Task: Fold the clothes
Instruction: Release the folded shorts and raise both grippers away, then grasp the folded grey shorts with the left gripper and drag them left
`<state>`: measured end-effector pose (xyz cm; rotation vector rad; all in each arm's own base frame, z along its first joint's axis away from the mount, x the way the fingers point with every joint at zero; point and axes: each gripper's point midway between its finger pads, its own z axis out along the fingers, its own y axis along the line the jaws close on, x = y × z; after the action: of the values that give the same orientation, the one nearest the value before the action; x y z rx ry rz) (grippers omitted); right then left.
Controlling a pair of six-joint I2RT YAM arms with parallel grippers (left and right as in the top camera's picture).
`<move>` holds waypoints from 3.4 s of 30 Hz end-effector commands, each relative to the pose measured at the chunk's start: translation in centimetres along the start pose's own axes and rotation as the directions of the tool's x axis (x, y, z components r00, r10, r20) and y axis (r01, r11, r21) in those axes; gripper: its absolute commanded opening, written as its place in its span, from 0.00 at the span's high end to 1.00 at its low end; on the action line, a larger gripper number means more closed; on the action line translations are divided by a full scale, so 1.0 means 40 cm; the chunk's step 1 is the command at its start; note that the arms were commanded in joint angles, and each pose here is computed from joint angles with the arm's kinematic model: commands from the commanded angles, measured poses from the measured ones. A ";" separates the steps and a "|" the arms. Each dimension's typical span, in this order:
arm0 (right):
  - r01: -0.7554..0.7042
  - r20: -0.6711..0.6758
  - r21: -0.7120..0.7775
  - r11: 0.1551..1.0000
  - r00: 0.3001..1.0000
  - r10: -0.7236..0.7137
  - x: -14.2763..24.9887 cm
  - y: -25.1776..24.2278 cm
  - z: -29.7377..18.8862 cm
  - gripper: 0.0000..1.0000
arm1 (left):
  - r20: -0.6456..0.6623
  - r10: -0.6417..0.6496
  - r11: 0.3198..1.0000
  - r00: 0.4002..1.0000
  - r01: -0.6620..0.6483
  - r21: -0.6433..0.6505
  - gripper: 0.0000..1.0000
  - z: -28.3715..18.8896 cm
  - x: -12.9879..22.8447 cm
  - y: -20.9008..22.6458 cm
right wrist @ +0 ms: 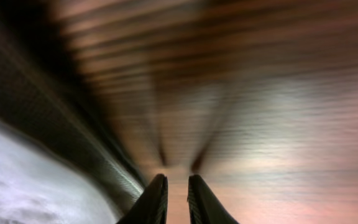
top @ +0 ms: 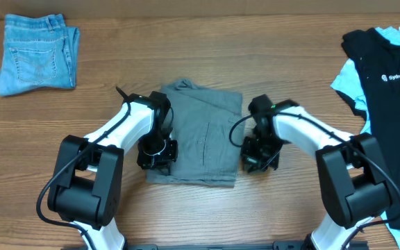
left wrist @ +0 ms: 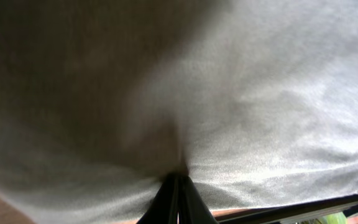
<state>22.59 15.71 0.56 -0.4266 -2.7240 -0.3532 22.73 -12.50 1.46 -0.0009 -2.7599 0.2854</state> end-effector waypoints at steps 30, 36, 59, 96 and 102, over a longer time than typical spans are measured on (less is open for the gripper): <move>0.199 0.273 -0.074 0.977 0.946 -0.172 -0.293 0.176 -0.060 0.67 | 0.487 0.011 0.984 0.873 0.079 -0.163 0.91 -0.056 -0.438 0.109; 0.040 0.349 0.015 0.999 0.936 -0.043 -0.343 0.122 -0.114 0.75 | 0.473 0.001 0.984 0.881 0.084 -0.158 0.96 -0.126 -0.417 0.139; 0.096 0.758 -0.009 0.995 0.650 -0.056 0.075 0.091 -0.884 0.00 | 0.272 0.111 0.994 0.956 -0.101 -0.053 0.00 -0.159 -0.321 0.136; 0.111 0.768 -0.012 0.994 0.638 -0.062 0.174 0.025 -0.886 0.00 | 0.296 0.067 0.993 0.953 -0.034 -0.115 0.96 -0.184 -0.489 0.220; 0.111 0.767 -0.012 0.994 0.639 -0.062 0.174 0.025 -0.886 0.00 | 0.399 0.066 0.965 0.915 0.044 -0.260 0.96 -0.347 -0.525 0.329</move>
<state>27.69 8.09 35.41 -0.5630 -3.5910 -0.3365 44.28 -2.62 1.88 -0.0678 -3.1059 0.1756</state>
